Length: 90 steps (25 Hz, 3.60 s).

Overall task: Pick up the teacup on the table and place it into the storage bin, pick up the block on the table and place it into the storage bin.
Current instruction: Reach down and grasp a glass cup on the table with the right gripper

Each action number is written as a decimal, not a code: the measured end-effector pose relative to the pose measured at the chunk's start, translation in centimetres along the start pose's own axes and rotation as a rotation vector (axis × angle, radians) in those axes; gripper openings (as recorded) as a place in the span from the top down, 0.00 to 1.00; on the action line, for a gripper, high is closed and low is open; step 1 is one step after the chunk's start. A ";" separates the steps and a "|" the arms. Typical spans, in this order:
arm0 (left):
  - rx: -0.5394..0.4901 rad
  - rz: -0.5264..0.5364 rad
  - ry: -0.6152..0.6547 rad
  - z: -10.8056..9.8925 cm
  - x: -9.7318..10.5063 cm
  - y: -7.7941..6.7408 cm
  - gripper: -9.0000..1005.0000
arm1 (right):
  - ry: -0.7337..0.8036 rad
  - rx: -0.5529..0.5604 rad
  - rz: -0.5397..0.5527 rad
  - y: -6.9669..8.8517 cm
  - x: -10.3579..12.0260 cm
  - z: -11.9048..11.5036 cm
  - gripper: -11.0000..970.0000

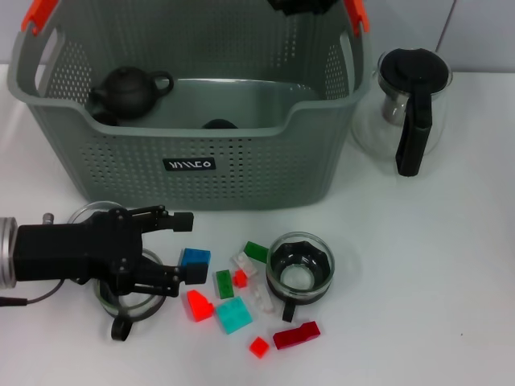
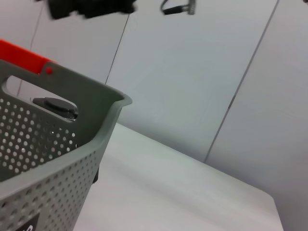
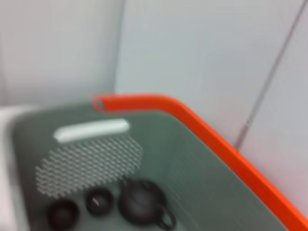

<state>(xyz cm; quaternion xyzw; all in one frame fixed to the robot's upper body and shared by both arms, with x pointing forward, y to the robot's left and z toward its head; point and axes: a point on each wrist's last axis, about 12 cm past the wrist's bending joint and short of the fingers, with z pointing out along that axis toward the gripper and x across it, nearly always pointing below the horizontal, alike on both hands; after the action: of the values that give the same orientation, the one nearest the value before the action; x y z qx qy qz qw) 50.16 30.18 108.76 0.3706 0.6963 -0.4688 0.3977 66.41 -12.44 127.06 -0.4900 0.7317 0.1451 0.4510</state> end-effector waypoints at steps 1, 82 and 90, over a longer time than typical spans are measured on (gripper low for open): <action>0.002 0.000 0.001 0.0 -0.1 0.0 0.05 | -0.040 -0.038 0.020 0.2 -0.1 -1.1 0.38; 0.024 -0.086 -0.005 -0.9 2.4 -1.9 0.05 | 0.464 -0.636 -0.427 10.0 9.6 2.5 0.12; 0.022 -0.089 -0.016 -0.7 2.5 -2.0 0.05 | 0.485 -0.628 -0.506 10.8 9.3 3.5 0.12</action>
<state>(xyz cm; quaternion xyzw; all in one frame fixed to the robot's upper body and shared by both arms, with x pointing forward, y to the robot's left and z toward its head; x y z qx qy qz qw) 47.22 30.67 107.35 0.3398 0.7037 -0.4964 0.3781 57.99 -10.48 115.20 -0.7854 0.5943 0.1264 0.1180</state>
